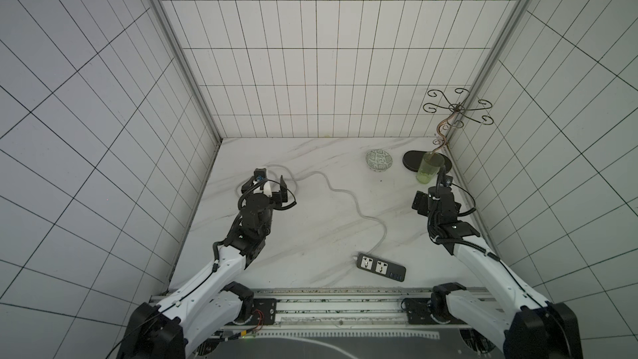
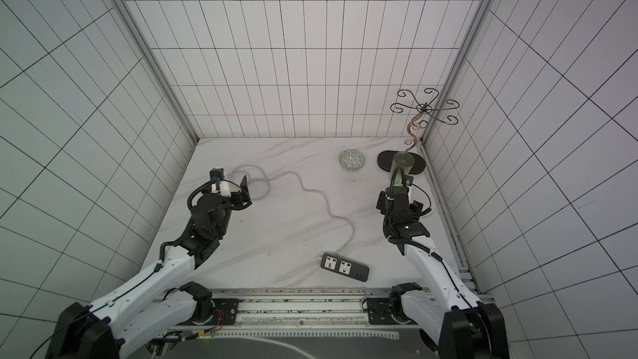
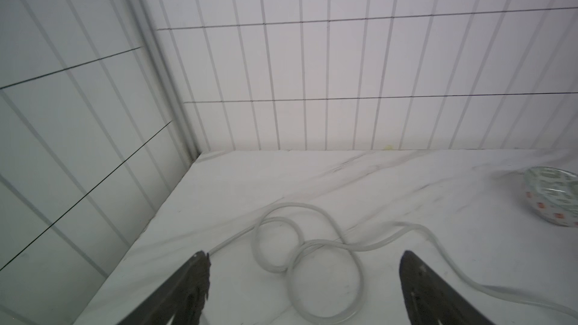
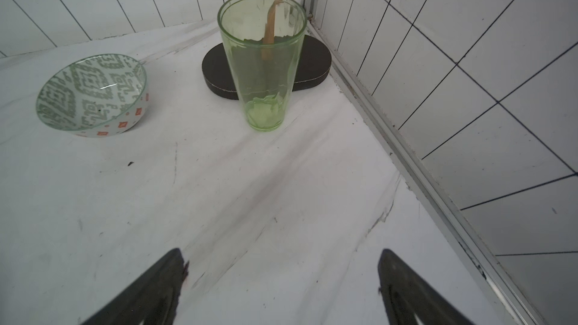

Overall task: Unwrap the cord wrapped around the power strip
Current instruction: Reset both arms

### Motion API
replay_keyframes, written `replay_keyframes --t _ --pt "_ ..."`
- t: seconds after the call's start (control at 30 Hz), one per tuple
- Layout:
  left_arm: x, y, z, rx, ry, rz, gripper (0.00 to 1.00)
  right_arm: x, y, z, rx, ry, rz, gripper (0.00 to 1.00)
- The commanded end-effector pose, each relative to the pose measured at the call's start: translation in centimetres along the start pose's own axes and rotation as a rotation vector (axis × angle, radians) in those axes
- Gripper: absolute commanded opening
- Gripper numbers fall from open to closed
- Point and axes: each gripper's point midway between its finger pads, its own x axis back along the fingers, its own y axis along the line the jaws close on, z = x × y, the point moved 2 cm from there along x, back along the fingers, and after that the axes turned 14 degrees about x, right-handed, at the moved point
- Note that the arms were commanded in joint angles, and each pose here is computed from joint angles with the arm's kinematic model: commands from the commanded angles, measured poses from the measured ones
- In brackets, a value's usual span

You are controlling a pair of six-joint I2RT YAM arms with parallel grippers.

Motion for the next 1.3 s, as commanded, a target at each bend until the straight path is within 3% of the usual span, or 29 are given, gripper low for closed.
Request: replay_keyframes --t 0.0,0.17,0.4,0.47,0.53,0.6,0.63,0.77,0.93,1.27 --pt "-0.9 4.1 1.4 0.057 -0.006 -0.142 0.93 -2.0 -1.1 -1.0 0.014 -0.182 0.078 0.97" --pt "-2.9 5.7 3.3 -0.02 0.019 -0.198 0.95 -4.1 -1.6 -0.3 0.006 -0.349 0.055 0.99" --pt "-3.2 5.8 5.4 -0.038 -0.099 -0.08 0.96 -5.1 1.2 -0.7 0.037 -0.497 -0.116 0.99" --pt "-3.6 5.2 5.4 -0.04 -0.109 -0.029 0.97 -6.0 1.2 -0.2 0.034 -0.406 -0.124 0.99" --pt "-4.3 4.7 6.2 -0.038 -0.091 0.036 0.96 -5.5 0.8 -0.6 0.016 -0.474 -0.112 0.99" --pt "-5.4 4.7 7.8 -0.06 -0.06 0.044 0.97 -5.9 1.0 -0.3 0.025 -0.422 -0.124 0.99" --pt "-5.8 4.4 7.8 -0.063 -0.082 0.054 0.98 -5.7 0.9 -0.5 0.017 -0.46 -0.115 0.99" --pt "-7.7 6.8 7.8 -0.008 0.001 -0.15 0.97 -5.8 0.9 -0.4 0.019 -0.451 -0.117 0.99" --pt "-6.8 6.5 7.3 -0.024 -0.097 -0.134 0.98 -5.9 0.9 -0.4 0.018 -0.443 -0.119 0.99" --pt "-8.2 6.9 7.9 -0.008 -0.008 -0.137 0.98 -5.9 0.9 -0.4 0.019 -0.439 -0.119 0.99"
